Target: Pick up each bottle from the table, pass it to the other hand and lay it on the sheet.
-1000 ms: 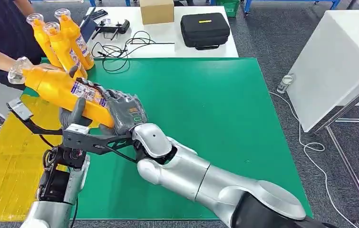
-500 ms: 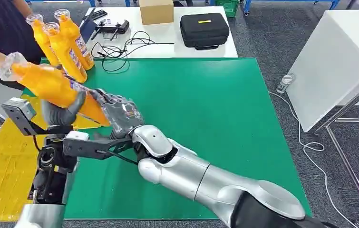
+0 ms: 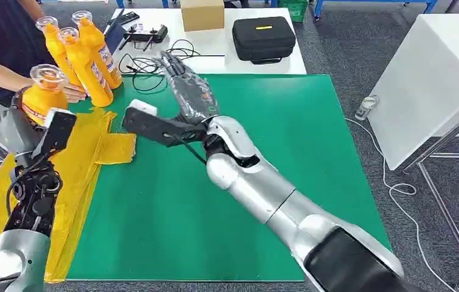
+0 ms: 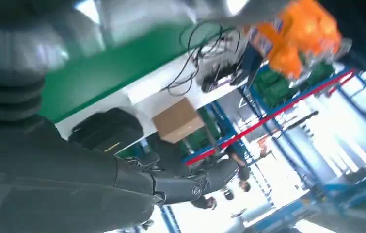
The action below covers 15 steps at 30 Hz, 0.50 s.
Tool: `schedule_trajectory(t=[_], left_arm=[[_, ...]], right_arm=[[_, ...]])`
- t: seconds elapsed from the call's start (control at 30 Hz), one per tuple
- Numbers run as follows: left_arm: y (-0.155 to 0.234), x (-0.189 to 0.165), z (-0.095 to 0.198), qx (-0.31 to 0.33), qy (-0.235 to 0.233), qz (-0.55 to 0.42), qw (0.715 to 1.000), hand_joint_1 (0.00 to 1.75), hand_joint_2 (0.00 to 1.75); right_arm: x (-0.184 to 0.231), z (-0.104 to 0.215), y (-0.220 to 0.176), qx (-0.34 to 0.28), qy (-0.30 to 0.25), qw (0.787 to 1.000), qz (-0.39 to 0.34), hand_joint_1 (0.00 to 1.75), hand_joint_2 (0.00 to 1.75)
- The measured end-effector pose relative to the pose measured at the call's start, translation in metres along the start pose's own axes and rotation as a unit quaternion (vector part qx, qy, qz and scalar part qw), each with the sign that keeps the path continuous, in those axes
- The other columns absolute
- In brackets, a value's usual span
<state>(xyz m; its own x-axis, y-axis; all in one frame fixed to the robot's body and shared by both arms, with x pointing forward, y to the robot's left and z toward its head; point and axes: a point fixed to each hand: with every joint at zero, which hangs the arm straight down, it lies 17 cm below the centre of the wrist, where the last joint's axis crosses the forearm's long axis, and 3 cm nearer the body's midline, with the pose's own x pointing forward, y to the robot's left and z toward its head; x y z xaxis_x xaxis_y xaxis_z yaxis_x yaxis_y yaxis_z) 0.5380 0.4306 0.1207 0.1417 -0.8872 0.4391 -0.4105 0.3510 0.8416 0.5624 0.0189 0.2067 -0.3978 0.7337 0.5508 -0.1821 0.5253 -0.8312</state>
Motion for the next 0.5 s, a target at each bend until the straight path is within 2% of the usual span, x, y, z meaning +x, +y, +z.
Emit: schedule_trajectory(t=[0.17, 0.33, 0.43, 0.5], left_arm=[[-0.026, -0.009, 0.011, -0.051, 0.001, -0.063, 0.997, 1.75, 1.75], [-0.040, -0.015, 0.021, -0.076, 0.005, -0.074, 0.994, 1.75, 1.75], [-0.066, -0.014, 0.035, -0.135, -0.006, -0.091, 0.987, 1.75, 1.75], [-0.092, -0.015, 0.056, -0.194, -0.019, -0.116, 0.974, 1.75, 1.75]], right_arm=[[-0.019, -0.002, -0.029, -0.028, 0.014, 0.999, -0.035, 0.00, 0.00], [-0.032, -0.001, -0.044, -0.044, 0.024, 0.997, -0.054, 0.00, 0.00], [-0.038, 0.000, -0.049, -0.046, 0.026, 0.997, -0.055, 0.00, 0.00], [-0.041, 0.002, -0.049, -0.045, 0.025, 0.997, -0.057, 0.00, 0.00]])
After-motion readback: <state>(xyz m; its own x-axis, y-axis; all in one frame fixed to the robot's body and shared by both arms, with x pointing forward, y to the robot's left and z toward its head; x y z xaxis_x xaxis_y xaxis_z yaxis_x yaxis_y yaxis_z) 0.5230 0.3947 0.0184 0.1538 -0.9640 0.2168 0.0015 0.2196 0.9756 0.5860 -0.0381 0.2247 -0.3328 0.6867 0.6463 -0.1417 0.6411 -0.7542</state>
